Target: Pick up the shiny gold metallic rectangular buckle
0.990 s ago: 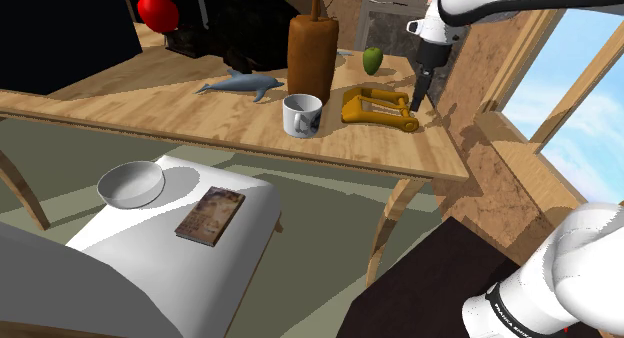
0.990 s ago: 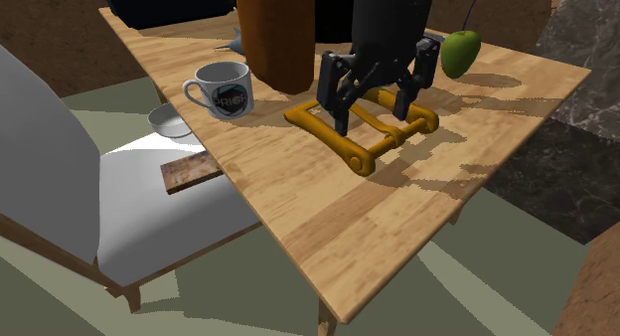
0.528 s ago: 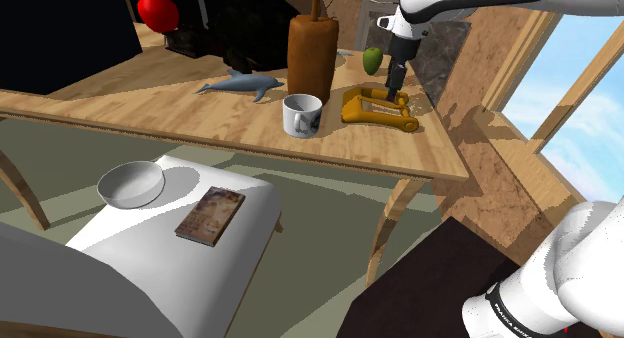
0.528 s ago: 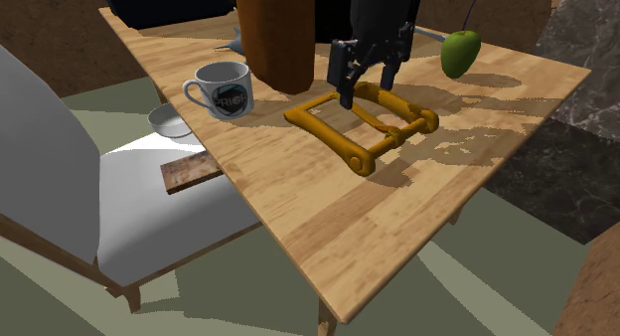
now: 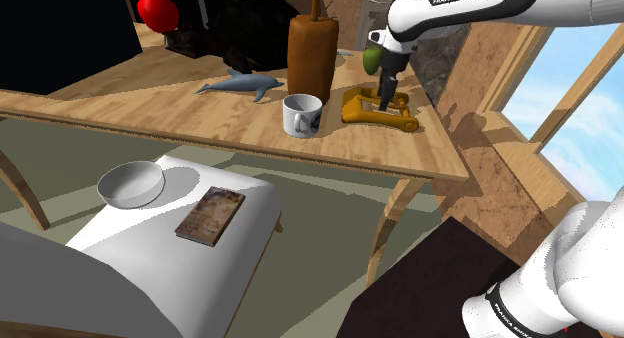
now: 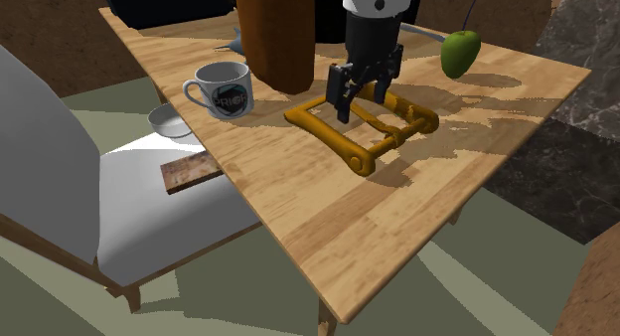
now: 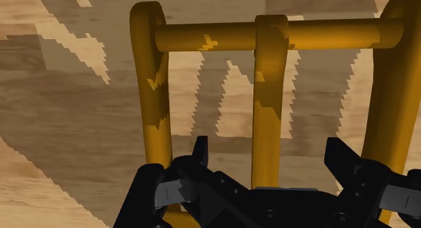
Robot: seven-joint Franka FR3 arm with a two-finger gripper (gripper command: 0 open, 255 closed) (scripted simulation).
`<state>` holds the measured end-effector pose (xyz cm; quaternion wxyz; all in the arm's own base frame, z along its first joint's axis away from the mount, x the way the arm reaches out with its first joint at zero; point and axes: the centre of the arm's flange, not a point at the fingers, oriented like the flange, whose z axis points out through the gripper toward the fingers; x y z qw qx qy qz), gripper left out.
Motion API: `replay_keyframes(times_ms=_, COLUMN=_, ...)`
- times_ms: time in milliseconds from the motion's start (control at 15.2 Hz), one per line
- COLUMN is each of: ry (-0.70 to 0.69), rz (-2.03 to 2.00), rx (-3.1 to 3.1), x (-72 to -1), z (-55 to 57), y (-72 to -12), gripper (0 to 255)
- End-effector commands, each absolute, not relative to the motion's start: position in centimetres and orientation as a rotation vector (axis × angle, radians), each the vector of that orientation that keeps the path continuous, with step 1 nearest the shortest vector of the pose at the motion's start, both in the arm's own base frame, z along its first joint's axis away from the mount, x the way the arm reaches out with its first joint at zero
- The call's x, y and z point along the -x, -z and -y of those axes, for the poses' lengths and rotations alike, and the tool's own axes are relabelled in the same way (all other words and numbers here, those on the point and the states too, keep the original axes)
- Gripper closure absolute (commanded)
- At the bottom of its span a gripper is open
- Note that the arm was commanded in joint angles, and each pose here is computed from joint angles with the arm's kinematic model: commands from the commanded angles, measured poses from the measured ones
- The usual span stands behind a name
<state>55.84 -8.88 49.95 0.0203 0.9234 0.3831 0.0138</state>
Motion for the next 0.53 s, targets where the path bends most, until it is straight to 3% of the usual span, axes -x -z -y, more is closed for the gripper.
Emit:
replay_keyframes(times_ms=0, ry=-0.043, rz=-1.188, rx=-2.863, x=-55.81, z=8.92, y=-49.29, gripper=0)
replay_keyframes(times_ms=66, ry=-0.043, rz=-1.188, rx=-2.863, x=-55.82, z=8.92, y=-49.29, gripper=0)
replay_keyframes(times_ms=132, ry=-0.043, rz=-1.188, rx=-2.863, x=-55.82, z=8.94, y=-49.28, gripper=255)
replay_keyframes(times_ms=462, ry=-0.043, rz=-1.189, rx=-2.863, x=-55.82, z=8.94, y=-49.27, gripper=255)
